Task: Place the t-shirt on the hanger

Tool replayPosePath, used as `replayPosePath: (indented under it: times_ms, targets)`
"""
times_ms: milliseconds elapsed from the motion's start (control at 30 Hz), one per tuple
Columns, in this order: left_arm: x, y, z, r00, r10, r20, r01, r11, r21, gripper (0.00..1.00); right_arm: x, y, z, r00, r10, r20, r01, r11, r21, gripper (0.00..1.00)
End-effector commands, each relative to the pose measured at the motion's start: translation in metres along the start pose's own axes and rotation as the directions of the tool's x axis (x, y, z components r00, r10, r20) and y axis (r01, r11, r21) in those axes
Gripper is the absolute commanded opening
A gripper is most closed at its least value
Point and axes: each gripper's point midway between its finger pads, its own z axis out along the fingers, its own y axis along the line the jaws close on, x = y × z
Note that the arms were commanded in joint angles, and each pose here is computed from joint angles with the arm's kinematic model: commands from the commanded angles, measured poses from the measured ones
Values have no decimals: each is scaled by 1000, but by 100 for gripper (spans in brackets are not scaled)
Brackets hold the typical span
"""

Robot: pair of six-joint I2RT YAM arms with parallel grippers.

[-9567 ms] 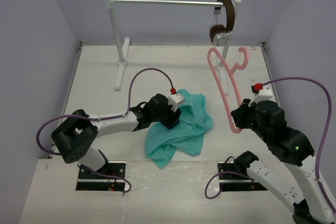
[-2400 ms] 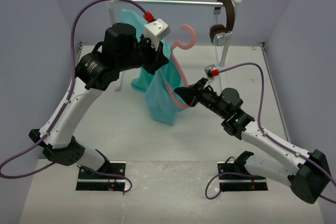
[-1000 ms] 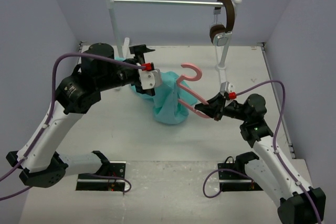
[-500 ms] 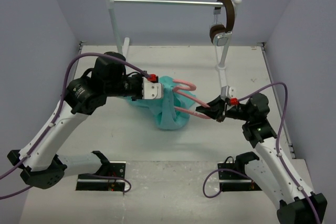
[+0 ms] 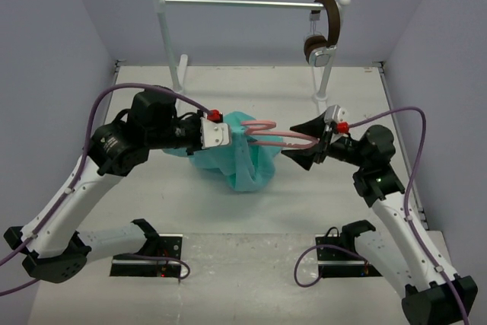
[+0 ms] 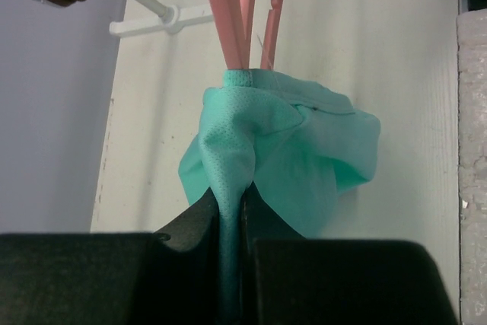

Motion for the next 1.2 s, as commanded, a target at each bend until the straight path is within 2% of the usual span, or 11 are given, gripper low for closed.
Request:
replayPosePath:
  times_ms: [0, 67, 200, 300, 333, 467, 700, 833, 967, 1033, 1167]
  targets:
    - [-3, 29, -3, 998, -55, 19, 57, 983, -175, 0, -32, -60, -24, 949, 264, 171, -314, 833, 455, 91]
    - [-3, 34, -10, 998, -62, 20, 65, 974, -217, 0, -23, -63, -44, 900, 345, 268, -437, 718, 542, 99]
    - [0, 39, -12, 997, -81, 15, 83, 962, -260, 0, -11, -35, -50, 776, 497, 389, -630, 644, 435, 98]
    - [-3, 39, -7, 996, -86, 30, 91, 966, -243, 0, 11, -22, -32, 630, 663, 404, -777, 538, 327, 86]
    - [-4, 38, -5, 996, -84, 36, 90, 969, -229, 0, 14, -19, -25, 600, 691, 403, -800, 512, 312, 85]
    - [-8, 35, 4, 994, -89, 59, 99, 977, -191, 0, 14, -3, 10, 562, 727, 395, -827, 479, 295, 84]
    - [-21, 30, 9, 985, -97, 144, 120, 980, -160, 0, 47, -7, 63, 500, 773, 390, -853, 363, 375, 72]
    - [-24, 29, 10, 981, -102, 162, 127, 980, -151, 0, 70, -1, 89, 490, 798, 351, -848, 342, 405, 70]
    - [-25, 30, 10, 979, -106, 174, 134, 978, -162, 0, 91, 2, 109, 501, 811, 302, -828, 347, 441, 61]
    - [-26, 34, 5, 978, -100, 183, 135, 972, -191, 0, 117, 0, 108, 499, 812, 303, -811, 314, 494, 43]
    - [-23, 39, -4, 979, -98, 177, 140, 959, -248, 0, 146, -8, 79, 515, 781, 354, -784, 262, 563, 20]
